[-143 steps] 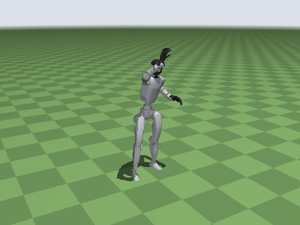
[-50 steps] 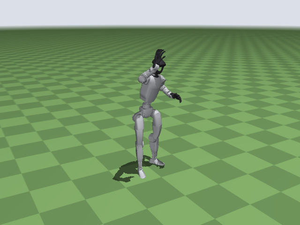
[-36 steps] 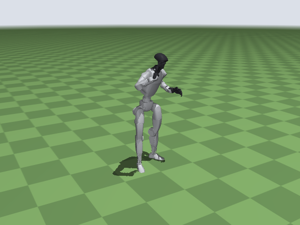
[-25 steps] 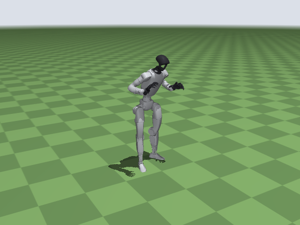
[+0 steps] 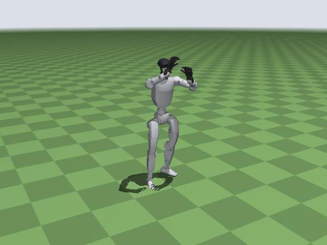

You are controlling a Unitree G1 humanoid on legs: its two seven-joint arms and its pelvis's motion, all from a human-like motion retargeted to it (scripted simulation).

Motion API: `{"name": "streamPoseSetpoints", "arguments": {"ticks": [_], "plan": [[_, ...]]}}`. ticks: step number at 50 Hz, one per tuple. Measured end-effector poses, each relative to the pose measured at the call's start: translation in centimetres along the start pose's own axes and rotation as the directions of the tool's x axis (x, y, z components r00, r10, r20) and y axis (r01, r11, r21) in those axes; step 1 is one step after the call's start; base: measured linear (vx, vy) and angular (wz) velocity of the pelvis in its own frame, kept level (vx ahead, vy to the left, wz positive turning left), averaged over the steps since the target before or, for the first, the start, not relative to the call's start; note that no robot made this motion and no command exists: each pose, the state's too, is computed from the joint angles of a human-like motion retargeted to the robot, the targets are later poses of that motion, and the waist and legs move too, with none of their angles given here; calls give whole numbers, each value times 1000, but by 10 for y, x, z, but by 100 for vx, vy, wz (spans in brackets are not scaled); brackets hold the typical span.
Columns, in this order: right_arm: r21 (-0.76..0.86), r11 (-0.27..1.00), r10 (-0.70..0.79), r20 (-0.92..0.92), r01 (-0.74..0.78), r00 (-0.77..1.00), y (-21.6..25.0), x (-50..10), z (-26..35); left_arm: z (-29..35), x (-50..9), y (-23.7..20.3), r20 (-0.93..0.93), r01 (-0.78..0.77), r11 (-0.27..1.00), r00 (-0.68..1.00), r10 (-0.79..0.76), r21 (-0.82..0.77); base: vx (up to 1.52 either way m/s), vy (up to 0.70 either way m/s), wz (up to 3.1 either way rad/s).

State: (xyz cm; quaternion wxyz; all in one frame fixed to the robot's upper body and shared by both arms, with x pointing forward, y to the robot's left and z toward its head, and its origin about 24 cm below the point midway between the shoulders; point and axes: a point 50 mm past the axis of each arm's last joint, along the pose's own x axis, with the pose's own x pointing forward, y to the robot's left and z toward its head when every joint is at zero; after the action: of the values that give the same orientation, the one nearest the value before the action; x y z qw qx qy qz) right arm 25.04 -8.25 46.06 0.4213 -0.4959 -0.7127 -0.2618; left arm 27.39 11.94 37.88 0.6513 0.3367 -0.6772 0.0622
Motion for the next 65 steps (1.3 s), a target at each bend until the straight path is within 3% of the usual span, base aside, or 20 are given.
{"name": "streamPoseSetpoints", "arguments": {"ticks": [3,5,7,13,16,19,22,24,28,30,32,35,38,43,46,50,55,58,62,65], "plan": [[144,989,6,74,-17,997,-30,-54,23,20,-55,23,-30,-48,997,998,47,-61,6,-11,-1],[256,967,-13,68,-5,998,-50,-79,35,34,-69,37,-21,-122,991,992,121,-61,4,-13,28],[270,962,-70,70,49,995,-62,-83,39,44,-60,45,49,-169,985,984,170,-35,4,-14,37],[-89,977,-173,200,194,964,-63,-13,16,33,54,30,248,-208,944,958,144,258,5,-12,18],[-198,968,-133,123,156,983,-36,39,-6,5,111,25,160,-207,871,976,150,446,8,-7,-35],[-241,970,-39,-45,27,998,-5,60,-27,-21,127,28,38,-145,831,988,147,538,9,-6,-59],[-211,977,7,-129,-35,992,11,53,-36,-24,116,19,30,-111,870,993,110,480,7,-3,-57],[-172,985,-22,-83,8,996,7,34,-31,-16,90,13,73,-123,917,992,103,380,6,6,-28],[-48,997,-63,52,66,997,-32,-31,-5,20,12,24,145,-140,978,982,117,157,4,13,6],[97,994,-61,67,54,996,-55,-64,13,43,-23,40,169,-142,987,977,128,72,-1,9,11],[189,980,-83,82,66,993,-68,-77,26,59,-32,47,216,-166,986,964,155,33,-3,8,7],[128,985,-130,141,112,981,-74,-61,29,69,-4,53,343,-196,971,929,139,139,-3,8,1],[-79,983,-149,190,167,970,-52,-3,12,52,71,37,384,-240,913,918,103,329,-4,8,-11],[-228,970,-89,-30,80,996,-7,65,-25,5,151,31,143,-168,814,984,106,557,-4,0,-36],[-220,975,-50,-120,22,992,4,68,-36,0,155,29,105,-143,825,989,102,547,-3,-1,-38],[-176,978,-114,0,112,993,-12,38,-24,22,112,23,255,-211,892,960,113,400,-1,5,-26],[39,998,-54,124,50,991,-55,-44,10,52,8,39,287,-120,982,955,74,145,-1,8,-7],[186,982,-51,128,27,990,-64,-62,29,62,-12,39,278,-74,994,959,50,77,0,2,1],[-10,991,-127,166,130,978,-56,-19,20,54,43,25,339,-111,962,941,21,248,0,0,0],[-119,979,-156,84,165,984,-28,28,0,29,103,11,270,-139,898,963,24,418,0,0,0]]}}
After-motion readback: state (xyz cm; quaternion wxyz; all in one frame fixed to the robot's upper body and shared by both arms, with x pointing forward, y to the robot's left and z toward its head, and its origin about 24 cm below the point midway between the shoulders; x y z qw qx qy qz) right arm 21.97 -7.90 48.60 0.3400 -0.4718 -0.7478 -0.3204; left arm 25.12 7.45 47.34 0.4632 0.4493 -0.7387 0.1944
